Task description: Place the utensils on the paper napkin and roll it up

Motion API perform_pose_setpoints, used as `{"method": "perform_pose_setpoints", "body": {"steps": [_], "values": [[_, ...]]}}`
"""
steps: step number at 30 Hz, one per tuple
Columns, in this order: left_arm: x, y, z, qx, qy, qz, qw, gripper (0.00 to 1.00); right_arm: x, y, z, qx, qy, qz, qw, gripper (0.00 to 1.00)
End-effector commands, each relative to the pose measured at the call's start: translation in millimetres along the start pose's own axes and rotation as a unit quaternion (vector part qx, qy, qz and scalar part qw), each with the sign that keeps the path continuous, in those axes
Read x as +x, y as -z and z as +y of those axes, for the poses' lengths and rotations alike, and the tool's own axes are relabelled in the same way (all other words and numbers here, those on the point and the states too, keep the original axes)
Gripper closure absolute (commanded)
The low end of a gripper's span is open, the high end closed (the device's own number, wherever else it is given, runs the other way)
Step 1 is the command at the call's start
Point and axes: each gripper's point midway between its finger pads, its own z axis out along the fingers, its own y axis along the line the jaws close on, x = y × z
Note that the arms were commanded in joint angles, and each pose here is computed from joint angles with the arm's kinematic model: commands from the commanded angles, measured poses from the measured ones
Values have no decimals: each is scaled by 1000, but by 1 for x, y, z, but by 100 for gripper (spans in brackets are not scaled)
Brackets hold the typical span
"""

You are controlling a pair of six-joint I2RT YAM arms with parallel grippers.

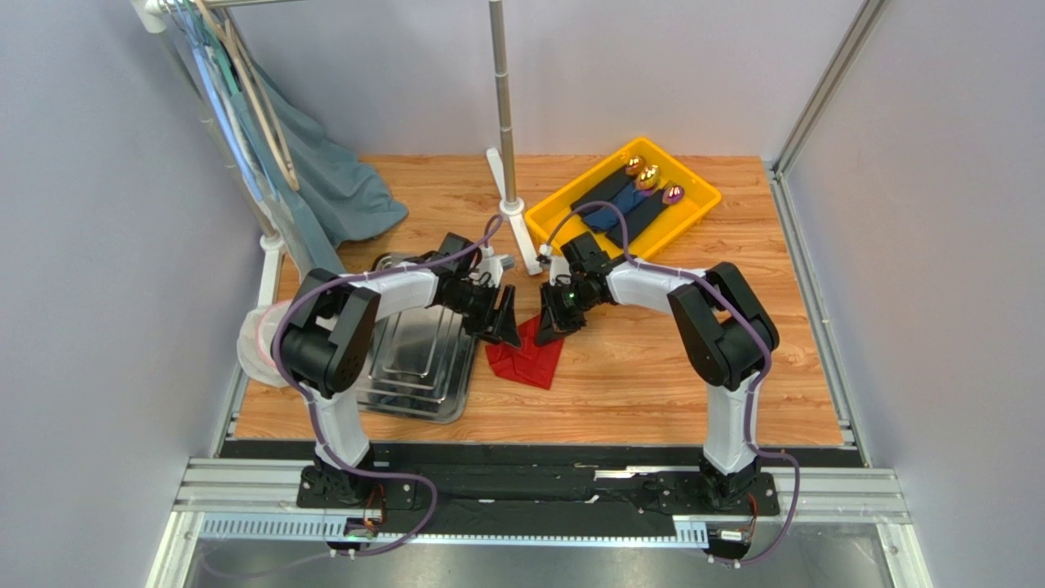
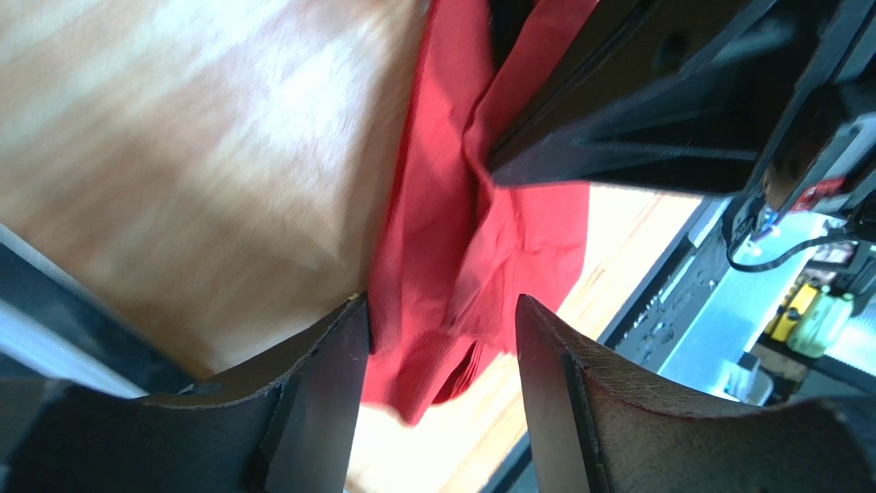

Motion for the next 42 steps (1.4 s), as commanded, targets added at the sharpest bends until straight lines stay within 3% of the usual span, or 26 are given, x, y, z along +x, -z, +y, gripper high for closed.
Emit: {"method": "perform_pose_setpoints", "body": {"steps": [1, 6, 17, 25, 31, 42], "values": [[22, 14, 4, -21, 43, 21, 999, 36, 34, -12, -58, 100, -9, 50, 994, 100], [42, 20, 14, -41, 92, 33, 994, 32, 34, -12, -58, 101, -9, 49, 994, 100], [47, 15, 34, -86, 102, 20, 991, 30, 32, -13, -58, 99, -9, 49, 994, 100], [19, -5, 21, -31, 89, -23, 995, 37, 31, -15, -58, 98, -12, 51, 994, 100], [11, -9, 22, -28, 92, -24, 995, 49, 31, -14, -58, 100, -12, 51, 994, 100], [22, 22, -10, 10, 103, 3, 995, 83, 29, -13, -57, 99, -12, 46, 994, 100]]}}
